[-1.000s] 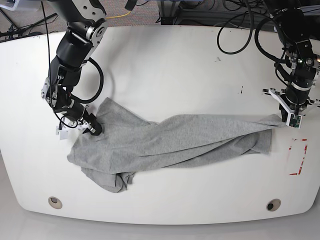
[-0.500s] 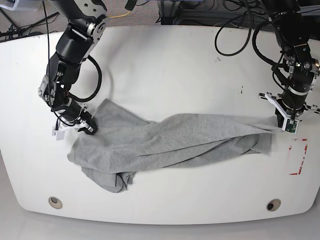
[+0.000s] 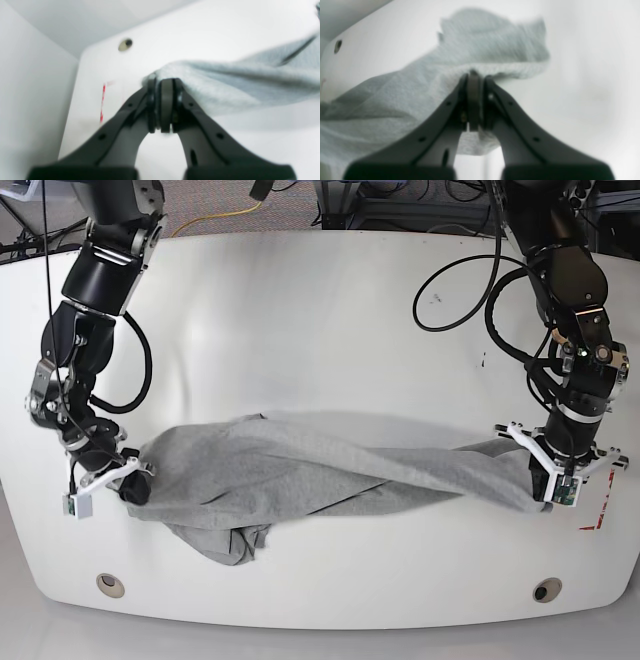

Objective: Fold the T-shirt properly
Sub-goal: 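Lift the shirt with both grippers and shake it out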

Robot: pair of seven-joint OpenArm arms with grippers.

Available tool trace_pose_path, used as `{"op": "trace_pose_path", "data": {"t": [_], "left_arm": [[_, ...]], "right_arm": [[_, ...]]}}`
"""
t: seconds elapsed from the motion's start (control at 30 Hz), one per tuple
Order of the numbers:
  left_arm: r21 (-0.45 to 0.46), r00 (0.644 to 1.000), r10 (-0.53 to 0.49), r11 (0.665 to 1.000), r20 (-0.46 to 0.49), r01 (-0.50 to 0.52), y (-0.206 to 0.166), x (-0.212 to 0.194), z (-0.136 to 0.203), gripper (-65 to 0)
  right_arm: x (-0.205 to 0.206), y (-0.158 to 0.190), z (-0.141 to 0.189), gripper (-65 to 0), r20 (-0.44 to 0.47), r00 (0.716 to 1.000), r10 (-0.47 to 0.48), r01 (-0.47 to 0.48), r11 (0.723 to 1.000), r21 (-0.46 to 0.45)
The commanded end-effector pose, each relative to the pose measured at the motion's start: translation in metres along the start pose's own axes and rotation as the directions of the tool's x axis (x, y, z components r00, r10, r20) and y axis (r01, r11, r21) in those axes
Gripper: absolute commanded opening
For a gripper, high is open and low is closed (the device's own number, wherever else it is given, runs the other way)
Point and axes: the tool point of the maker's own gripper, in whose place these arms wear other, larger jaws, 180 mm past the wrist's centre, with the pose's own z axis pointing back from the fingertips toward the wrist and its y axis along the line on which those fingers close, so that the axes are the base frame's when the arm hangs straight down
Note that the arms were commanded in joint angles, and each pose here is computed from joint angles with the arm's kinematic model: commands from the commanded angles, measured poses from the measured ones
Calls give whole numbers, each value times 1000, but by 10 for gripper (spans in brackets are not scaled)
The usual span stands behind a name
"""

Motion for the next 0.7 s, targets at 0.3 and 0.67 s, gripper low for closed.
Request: {"op": "trace_pose_path", "data": {"t": [0.3, 0.67], "left_arm": [[49, 984, 54, 997, 172, -63, 20, 69, -15, -650], [117, 953, 38, 990, 300, -76, 55, 138, -10, -650]], "right_arm": [[129, 59, 12, -650, 170, 917, 361, -370, 929, 26], [235, 108, 35, -650, 259, 747, 613, -606, 787, -117]]}}
